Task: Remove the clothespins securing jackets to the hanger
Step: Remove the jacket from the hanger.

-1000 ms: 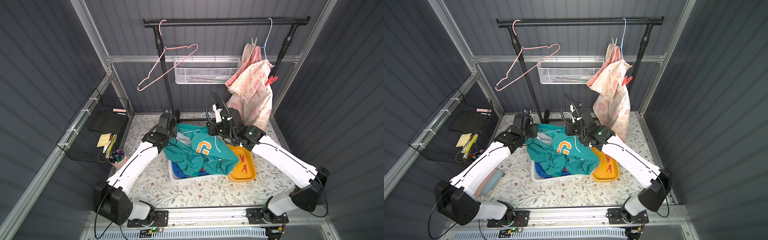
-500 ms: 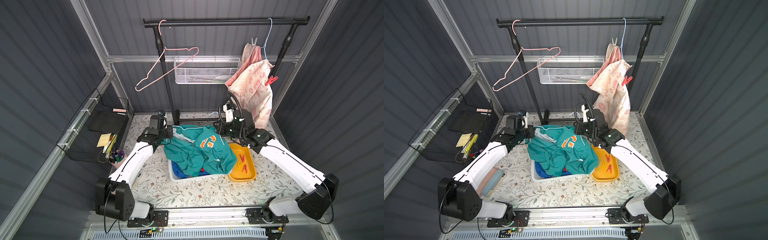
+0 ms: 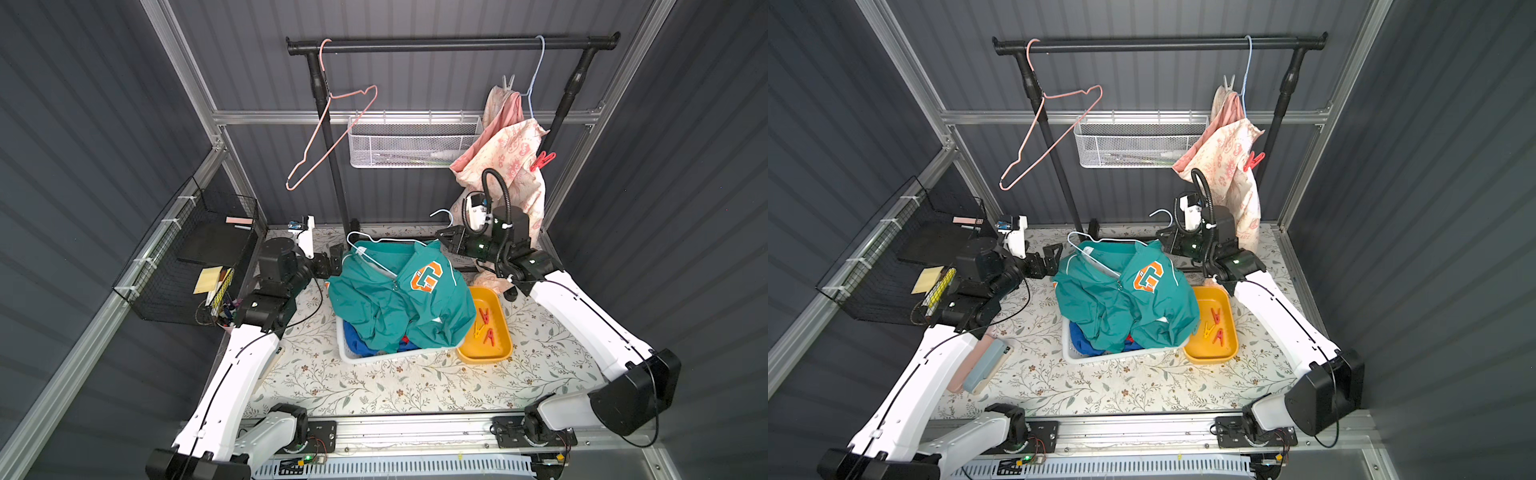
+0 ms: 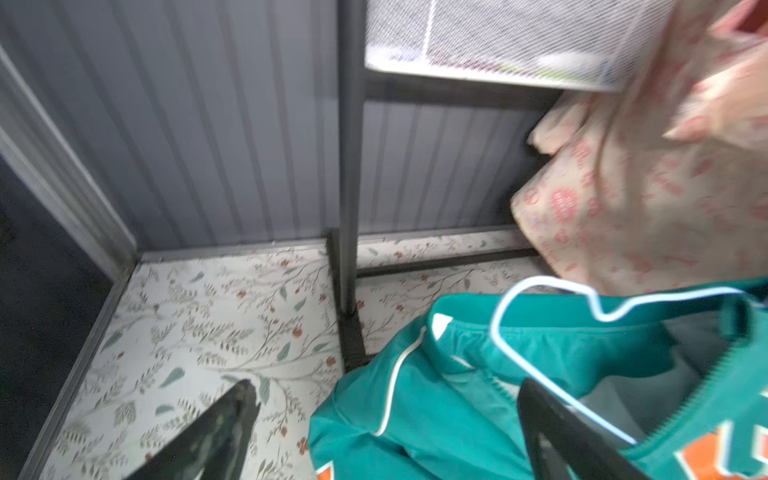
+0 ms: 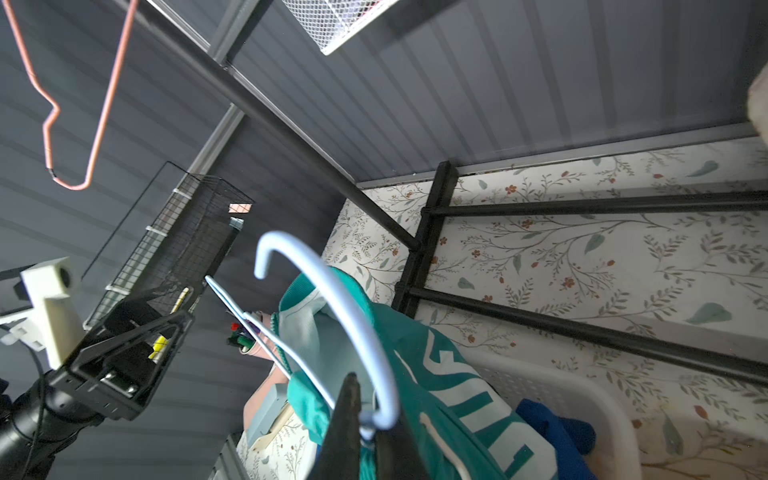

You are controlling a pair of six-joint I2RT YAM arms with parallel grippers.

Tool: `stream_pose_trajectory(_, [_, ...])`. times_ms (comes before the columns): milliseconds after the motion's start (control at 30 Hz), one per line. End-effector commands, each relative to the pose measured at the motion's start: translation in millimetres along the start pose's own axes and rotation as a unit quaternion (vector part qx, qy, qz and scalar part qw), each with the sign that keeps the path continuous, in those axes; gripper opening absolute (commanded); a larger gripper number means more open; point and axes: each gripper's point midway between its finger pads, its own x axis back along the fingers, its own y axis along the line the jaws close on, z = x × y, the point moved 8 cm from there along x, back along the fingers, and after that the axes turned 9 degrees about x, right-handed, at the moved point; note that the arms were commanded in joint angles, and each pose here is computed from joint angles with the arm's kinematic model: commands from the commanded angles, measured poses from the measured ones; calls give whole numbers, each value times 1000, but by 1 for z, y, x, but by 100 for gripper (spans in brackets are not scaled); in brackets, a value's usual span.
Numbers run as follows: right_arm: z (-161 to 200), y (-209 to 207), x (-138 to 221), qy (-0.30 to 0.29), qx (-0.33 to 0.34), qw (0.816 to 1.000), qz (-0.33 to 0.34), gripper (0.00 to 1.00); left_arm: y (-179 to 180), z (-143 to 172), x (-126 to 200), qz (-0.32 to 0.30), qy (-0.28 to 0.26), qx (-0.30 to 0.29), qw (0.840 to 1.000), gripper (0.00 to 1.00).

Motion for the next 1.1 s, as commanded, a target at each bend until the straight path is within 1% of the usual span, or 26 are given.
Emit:
stream_pose_trajectory(0, [-8, 12, 2, -7, 9, 997, -73, 0, -20, -22, 3, 88, -23, -48, 995, 97])
stream_pose_trajectory(33, [-8, 12, 3, -7, 8, 997, -76, 0, -24, -22, 1, 108, -18, -50, 993, 95])
stream_pose_trajectory(67, [-9, 12, 3, -7, 7, 997, -80, 0, -30, -20, -1, 146, -7, -51, 988, 93])
stream_pose_trajectory(133, [-9, 14, 4, -5, 7, 996, -92, 0, -34, -16, -7, 176, 3, -51, 983, 89])
stream_pose_trajectory(333, [-8, 18, 7, -5, 10, 994, -113, 0, -34, -13, -18, 192, 16, -48, 980, 74])
stream_pose_trajectory(400, [-7, 19, 7, -2, 12, 993, -120, 0, -36, -14, -16, 204, 10, -50, 978, 66])
stream_pose_trajectory(433, [-7, 18, 6, 1, 12, 992, -123, 0, -38, -15, -14, 213, 5, -48, 976, 58])
stream_pose_trajectory(467, [-6, 19, 6, 3, 12, 992, -126, 0, -40, -16, -11, 222, 0, -41, 974, 47])
stream_pose_trajectory(500, [-6, 19, 6, 3, 12, 991, -130, 0, -41, -16, -10, 225, -4, -34, 974, 32])
stream_pose_trajectory(533, [-6, 20, 6, 4, 12, 991, -133, 0, -41, -17, -9, 226, -6, -28, 974, 13])
stream_pose_trajectory(567, [-6, 20, 5, 4, 14, 991, -136, 0, -41, -17, -8, 227, -6, -22, 974, 0])
stream_pose_trajectory(633, [-6, 21, 5, 7, 16, 990, -139, 0, -43, -21, -3, 230, -11, -23, 973, 0])
stream_pose_trajectory(700, [-6, 21, 4, 9, 16, 990, -141, 9, -45, -26, 7, 230, -25, -16, 973, 0])
stream_pose_trajectory(733, [-6, 21, 4, 11, 16, 990, -143, 16, -46, -29, 12, 225, -31, -8, 974, 0])
stream_pose_trajectory(833, [-6, 22, 4, 9, 15, 989, -146, 41, -47, -38, 28, 211, -46, 2, 976, 0])
stream_pose_trajectory(867, [-7, 23, 5, 6, 16, 989, -149, 52, -47, -42, 33, 206, -54, 3, 977, 0])
stream_pose_trajectory(900, [-8, 24, 6, 3, 15, 989, -150, 61, -48, -45, 38, 200, -60, 6, 978, 0])
stream_pose_trajectory(933, [-10, 26, 8, -1, 17, 988, -151, 69, -48, -50, 44, 194, -68, 7, 979, 0])
stream_pose_trajectory(1067, [-14, 29, 18, -21, 18, 990, -137, 82, -53, -75, 66, 175, -103, 5, 979, 0])
